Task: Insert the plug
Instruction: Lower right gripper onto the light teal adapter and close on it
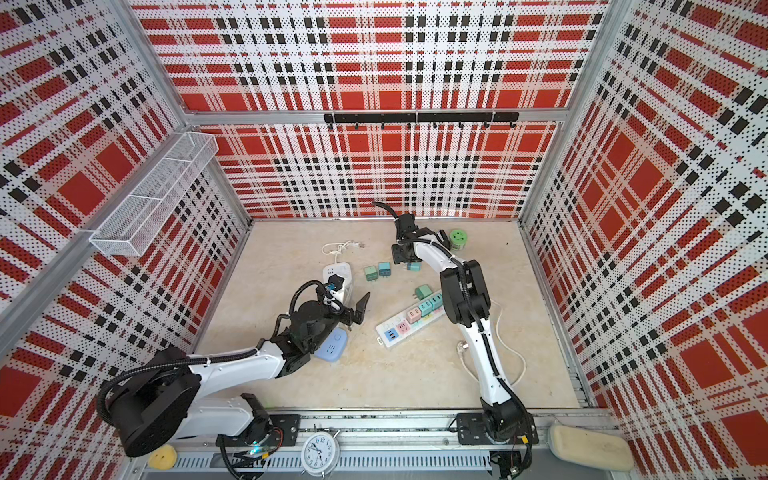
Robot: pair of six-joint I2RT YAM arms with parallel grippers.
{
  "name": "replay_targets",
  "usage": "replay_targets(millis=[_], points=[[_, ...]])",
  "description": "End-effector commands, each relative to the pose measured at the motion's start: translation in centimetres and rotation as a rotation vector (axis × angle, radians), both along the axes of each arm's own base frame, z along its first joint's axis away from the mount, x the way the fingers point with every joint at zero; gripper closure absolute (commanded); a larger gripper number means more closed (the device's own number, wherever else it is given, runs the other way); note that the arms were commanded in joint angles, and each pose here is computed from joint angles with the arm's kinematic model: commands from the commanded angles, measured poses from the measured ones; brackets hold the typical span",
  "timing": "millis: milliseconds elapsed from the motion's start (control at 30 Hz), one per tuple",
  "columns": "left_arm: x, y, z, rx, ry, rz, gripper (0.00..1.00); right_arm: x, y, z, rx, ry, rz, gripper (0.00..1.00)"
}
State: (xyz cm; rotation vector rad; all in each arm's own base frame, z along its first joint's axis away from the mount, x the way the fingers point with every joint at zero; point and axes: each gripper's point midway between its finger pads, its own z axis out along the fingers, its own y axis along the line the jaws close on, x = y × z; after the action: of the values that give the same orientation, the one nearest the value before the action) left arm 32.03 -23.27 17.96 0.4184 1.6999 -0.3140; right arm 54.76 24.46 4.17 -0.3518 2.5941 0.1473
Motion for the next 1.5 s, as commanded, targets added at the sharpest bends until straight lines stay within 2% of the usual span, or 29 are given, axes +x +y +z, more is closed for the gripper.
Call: replay_targets(millis=[0,333,567,800,967,1100,1300,1467], points=[[0.1,-0.8,1.3,-0.024,-0.020,-0.017,0.01,-1.0,1.2,-0.2,0.006,0.018,0.058,0.40],[0.1,-1.1,1.3,-0.017,-0.016,-0.026,0.01,-4.6,0.5,0.4,0.010,0.026,0.069,0.42],[0.1,-1.1,1.3,-0.012,-0.019,-0.024,0.01,-5.7,0.3,4.5,0.042,-0.045,0.073,0.42],[0.0,-1.1,1.4,-0.009,-0.020,-0.024,0.00,-6.3,-1.7,7.7,0.024,-0.148,0.007,0.32],[-0.1,-1.3,1.5,-0.010,-0.020,-0.032,0.01,-6.8,-3.0,6.3,-0.011,-0.132,-0.043,0.22],[-0.2,-1.5,1.4,-0.003,-0.021,-0.041,0.01,-6.9,-3.1,4.6,0.056,-0.117,-0.064,0.16],[-0.2,-1.6,1.5,0.001,-0.022,-0.044,0.01,-6.6,-3.9,2.5,0.095,-0.091,-0.112,0.10],[-0.1,-2.0,1.2,0.008,-0.010,-0.052,0.01,-6.4,-3.9,1.2,0.100,-0.061,-0.111,0.09]])
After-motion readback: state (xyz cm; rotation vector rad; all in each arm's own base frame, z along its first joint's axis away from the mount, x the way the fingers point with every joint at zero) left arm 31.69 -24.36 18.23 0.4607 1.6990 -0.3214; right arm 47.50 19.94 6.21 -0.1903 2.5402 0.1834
